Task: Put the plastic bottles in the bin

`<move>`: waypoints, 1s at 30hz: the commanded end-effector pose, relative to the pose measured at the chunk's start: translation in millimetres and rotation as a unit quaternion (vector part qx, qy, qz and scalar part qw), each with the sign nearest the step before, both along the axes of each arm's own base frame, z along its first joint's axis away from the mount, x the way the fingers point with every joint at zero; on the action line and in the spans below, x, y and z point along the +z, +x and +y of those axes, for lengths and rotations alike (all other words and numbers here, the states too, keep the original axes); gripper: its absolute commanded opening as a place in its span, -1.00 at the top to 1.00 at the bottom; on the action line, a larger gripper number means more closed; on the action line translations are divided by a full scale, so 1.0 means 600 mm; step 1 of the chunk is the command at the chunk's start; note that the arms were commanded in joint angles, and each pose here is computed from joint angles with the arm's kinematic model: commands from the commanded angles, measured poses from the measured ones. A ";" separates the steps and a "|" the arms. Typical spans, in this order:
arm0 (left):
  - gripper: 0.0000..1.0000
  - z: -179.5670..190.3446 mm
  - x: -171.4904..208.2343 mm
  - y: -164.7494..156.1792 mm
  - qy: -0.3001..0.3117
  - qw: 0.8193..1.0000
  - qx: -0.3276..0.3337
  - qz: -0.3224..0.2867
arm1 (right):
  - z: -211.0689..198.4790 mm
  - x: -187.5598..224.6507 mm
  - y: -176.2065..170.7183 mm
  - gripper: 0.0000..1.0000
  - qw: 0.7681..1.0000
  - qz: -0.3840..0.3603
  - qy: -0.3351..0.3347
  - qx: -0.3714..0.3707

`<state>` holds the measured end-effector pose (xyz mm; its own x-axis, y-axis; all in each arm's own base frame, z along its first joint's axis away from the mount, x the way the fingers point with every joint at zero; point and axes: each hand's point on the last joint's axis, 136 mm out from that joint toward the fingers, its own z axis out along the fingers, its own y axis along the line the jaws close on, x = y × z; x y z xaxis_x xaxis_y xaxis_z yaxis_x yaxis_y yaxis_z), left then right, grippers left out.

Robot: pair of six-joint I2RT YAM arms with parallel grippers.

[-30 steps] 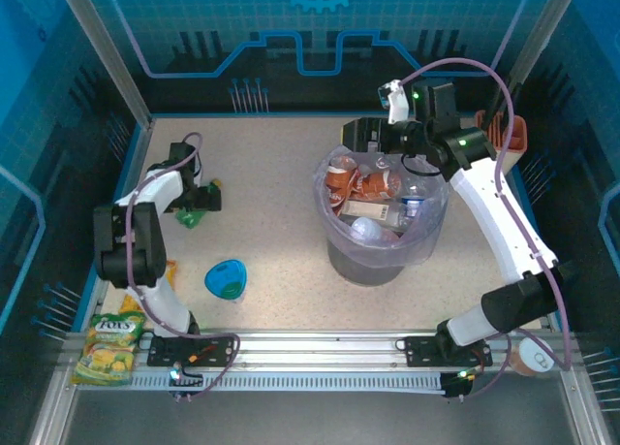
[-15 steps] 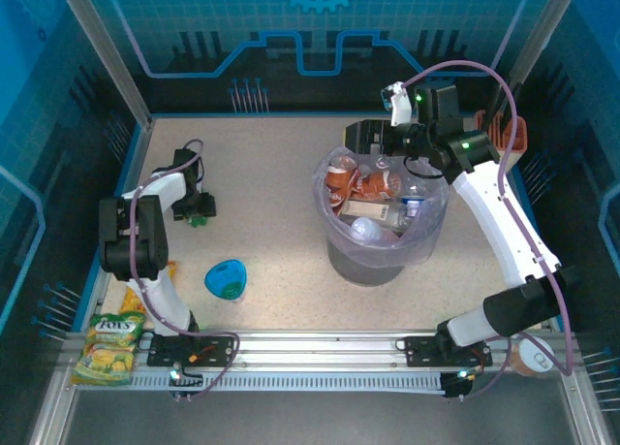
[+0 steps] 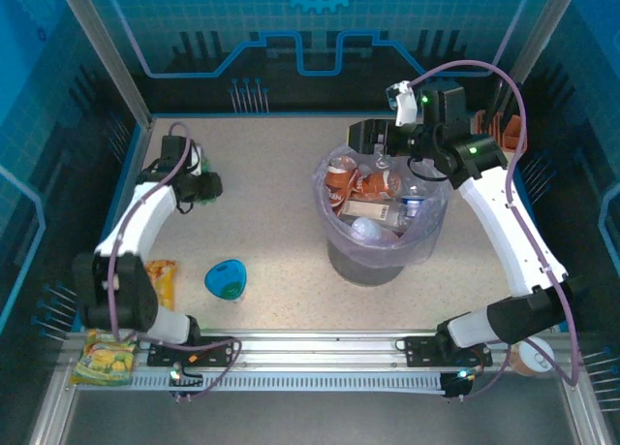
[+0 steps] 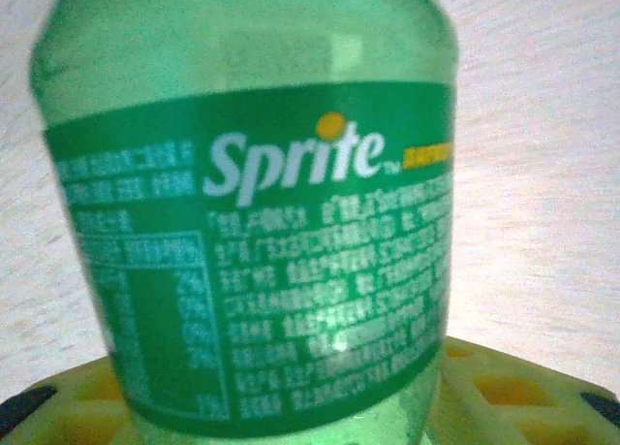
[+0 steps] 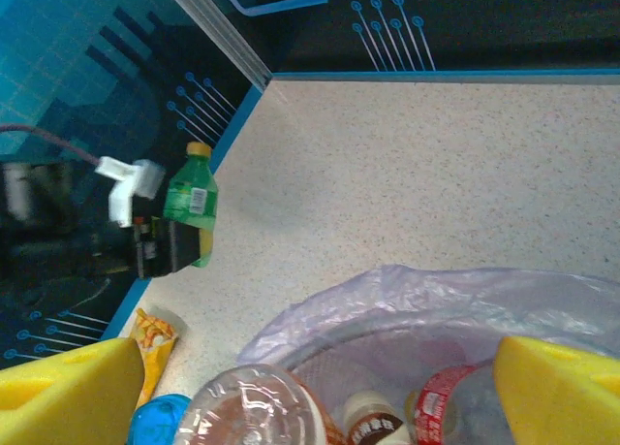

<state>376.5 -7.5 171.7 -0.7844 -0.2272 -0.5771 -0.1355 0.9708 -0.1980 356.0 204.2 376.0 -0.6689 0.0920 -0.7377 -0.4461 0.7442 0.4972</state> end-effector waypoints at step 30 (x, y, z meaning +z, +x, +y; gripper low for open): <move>0.26 -0.436 0.355 -0.122 -0.271 0.853 -0.384 -0.228 | 0.223 0.051 -0.018 -0.63 0.970 0.033 0.165 0.175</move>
<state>307.6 -256.7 360.6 -0.5899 -0.0780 -0.8037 0.6478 0.5484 -0.5288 351.3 327.9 401.3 -0.7395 0.0829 -0.6680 -0.5894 0.3994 0.7022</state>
